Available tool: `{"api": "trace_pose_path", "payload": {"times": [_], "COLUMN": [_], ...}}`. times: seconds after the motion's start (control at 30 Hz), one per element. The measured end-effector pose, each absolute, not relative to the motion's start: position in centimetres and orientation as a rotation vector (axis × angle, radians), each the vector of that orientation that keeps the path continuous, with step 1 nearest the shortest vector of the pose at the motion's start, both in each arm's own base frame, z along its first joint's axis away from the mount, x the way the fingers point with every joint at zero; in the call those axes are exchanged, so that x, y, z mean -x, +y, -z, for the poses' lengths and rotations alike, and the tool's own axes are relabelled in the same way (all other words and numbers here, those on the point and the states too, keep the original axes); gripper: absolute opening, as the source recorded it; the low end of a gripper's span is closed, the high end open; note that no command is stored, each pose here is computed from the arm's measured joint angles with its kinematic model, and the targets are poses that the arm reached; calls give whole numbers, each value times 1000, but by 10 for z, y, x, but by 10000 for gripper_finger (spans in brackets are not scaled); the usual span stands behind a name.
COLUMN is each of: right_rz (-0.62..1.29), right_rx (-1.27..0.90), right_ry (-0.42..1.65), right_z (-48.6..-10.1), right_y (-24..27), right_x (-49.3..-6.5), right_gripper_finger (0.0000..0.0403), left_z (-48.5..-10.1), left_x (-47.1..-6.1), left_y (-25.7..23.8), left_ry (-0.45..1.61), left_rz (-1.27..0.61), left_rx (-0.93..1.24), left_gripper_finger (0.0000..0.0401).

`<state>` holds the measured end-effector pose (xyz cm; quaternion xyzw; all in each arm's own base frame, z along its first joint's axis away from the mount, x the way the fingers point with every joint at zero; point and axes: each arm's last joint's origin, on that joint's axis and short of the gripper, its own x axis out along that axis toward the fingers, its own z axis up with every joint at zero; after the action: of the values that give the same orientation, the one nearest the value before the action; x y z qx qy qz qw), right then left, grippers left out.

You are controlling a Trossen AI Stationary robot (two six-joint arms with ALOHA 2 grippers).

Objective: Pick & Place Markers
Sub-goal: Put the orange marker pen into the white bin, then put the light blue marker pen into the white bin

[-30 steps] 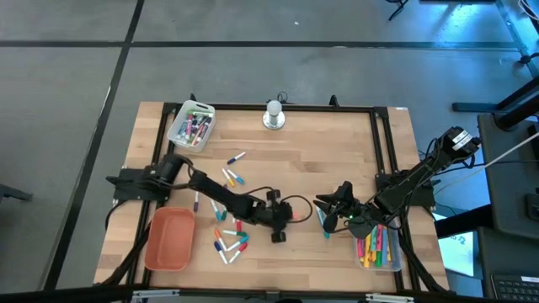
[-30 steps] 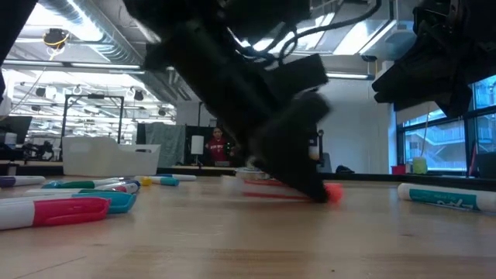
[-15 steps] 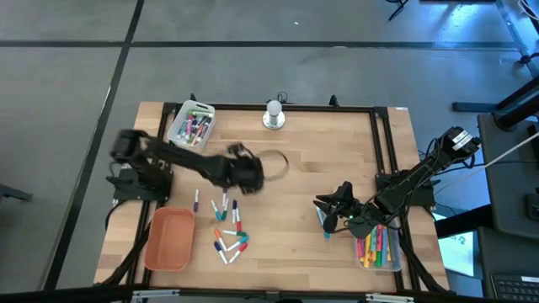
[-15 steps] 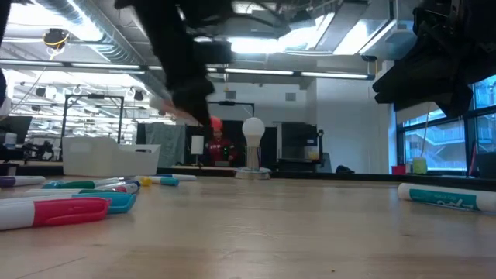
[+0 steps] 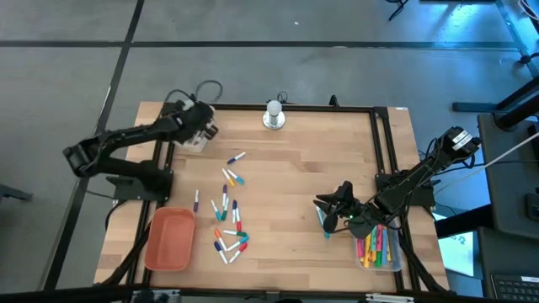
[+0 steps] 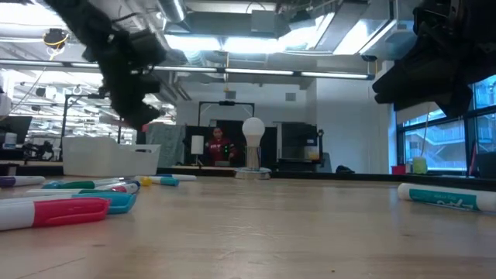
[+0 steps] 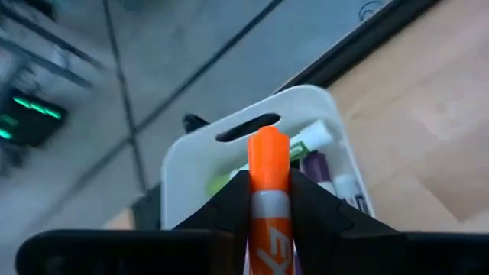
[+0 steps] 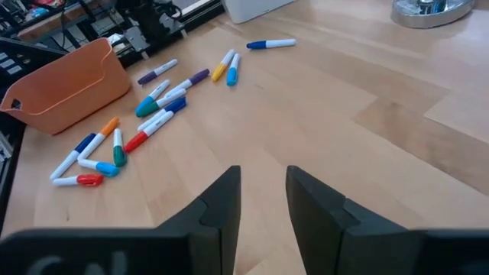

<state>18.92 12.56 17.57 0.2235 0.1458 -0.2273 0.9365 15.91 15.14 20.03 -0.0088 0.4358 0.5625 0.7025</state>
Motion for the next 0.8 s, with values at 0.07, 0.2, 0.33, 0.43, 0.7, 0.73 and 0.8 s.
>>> {"api": "trace_pose_path", "payload": {"times": [0.07,0.2,0.33,0.43,0.7,0.73,0.8], "right_rz": [470,470,469,469,474,480,493], "right_rx": [-455,-455,-449,-446,-429,-427,-421], "right_ry": [292,292,293,294,291,285,272], "right_z": [-176,-176,-176,-176,-176,-176,-176], "right_y": [125,125,125,125,125,125,124], "right_x": [-189,-189,-189,-189,-189,-189,-189], "right_gripper_finger": [106,106,106,106,106,106,106], "left_z": [-194,-186,-183,-183,-192,-196,-201], "left_x": [-148,-129,-120,-123,-180,-190,-210], "left_y": [164,182,190,188,153,146,127], "left_ry": [923,895,897,877,630,595,528], "left_rz": [-1261,-1298,-1309,-1259,-719,-657,-542], "left_rx": [90,200,252,276,395,372,315], "left_gripper_finger": [78,101,121,135,148,147,148]}}
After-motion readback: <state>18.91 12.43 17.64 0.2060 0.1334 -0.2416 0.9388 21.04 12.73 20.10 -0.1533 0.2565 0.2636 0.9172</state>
